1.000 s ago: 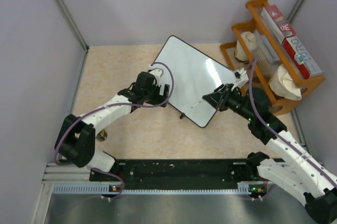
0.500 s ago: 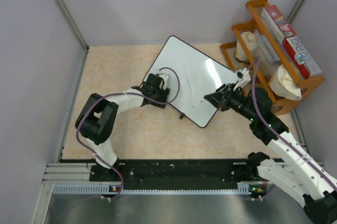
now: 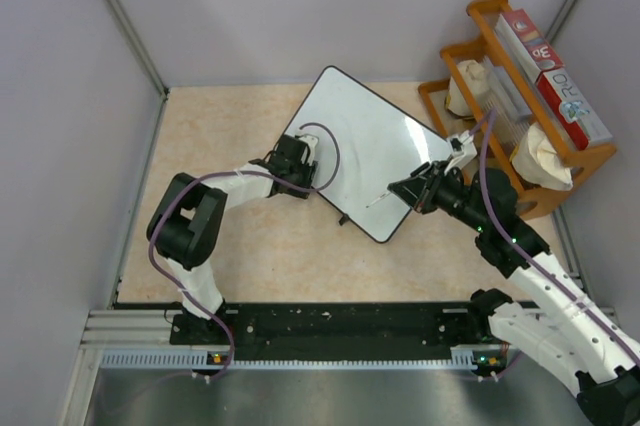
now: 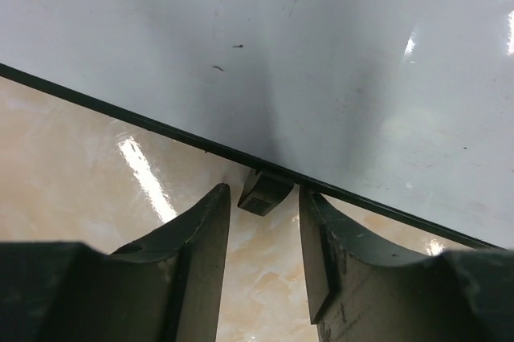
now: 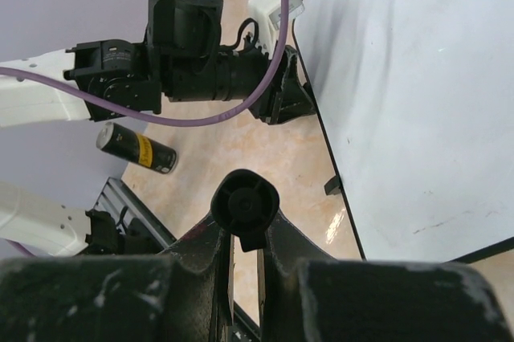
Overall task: Write a sentence on the whiteboard
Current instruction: Adjust the whiteboard at the center of the board.
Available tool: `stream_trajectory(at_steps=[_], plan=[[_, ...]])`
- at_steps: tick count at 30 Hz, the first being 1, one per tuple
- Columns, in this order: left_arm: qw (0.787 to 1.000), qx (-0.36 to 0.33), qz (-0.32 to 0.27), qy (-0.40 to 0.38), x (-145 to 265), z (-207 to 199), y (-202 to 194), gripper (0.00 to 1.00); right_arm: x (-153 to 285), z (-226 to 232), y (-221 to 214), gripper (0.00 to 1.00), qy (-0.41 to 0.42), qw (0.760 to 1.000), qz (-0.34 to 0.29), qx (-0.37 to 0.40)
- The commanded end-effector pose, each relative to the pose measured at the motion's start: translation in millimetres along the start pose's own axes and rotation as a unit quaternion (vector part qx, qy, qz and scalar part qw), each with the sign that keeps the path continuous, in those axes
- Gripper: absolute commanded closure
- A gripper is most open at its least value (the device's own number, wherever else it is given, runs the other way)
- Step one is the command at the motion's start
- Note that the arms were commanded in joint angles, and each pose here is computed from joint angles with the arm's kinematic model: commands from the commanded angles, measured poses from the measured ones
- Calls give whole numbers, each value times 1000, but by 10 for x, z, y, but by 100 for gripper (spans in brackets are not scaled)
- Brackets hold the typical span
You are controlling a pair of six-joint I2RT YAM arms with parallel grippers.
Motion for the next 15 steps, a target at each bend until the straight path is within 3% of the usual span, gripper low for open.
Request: stream_trajectory(at_steps=[1, 4, 11, 15], plan=[[1000, 0, -20, -3, -59, 11, 119, 61, 56, 70, 74, 100, 15, 1000, -18, 2], [1000, -2, -18, -24, -46, -48, 102, 78, 69, 78, 67, 100, 18, 1000, -16, 1], [998, 5, -15, -54, 17, -142, 8, 93, 97, 95, 52, 100, 21, 1000, -14, -1], [998, 17, -10, -67, 85, -196, -139, 96, 122, 96, 46, 100, 22, 1000, -15, -1]])
Point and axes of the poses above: each gripper's point midway between its finger pads, its own x axis back along the fingers, its own z axis along the line the jaws close on, y = z × x, the point moved 3 cm from there along x, back along the fingers, and after that the axes turned 8 degrees about -x, right-handed, at the moved point
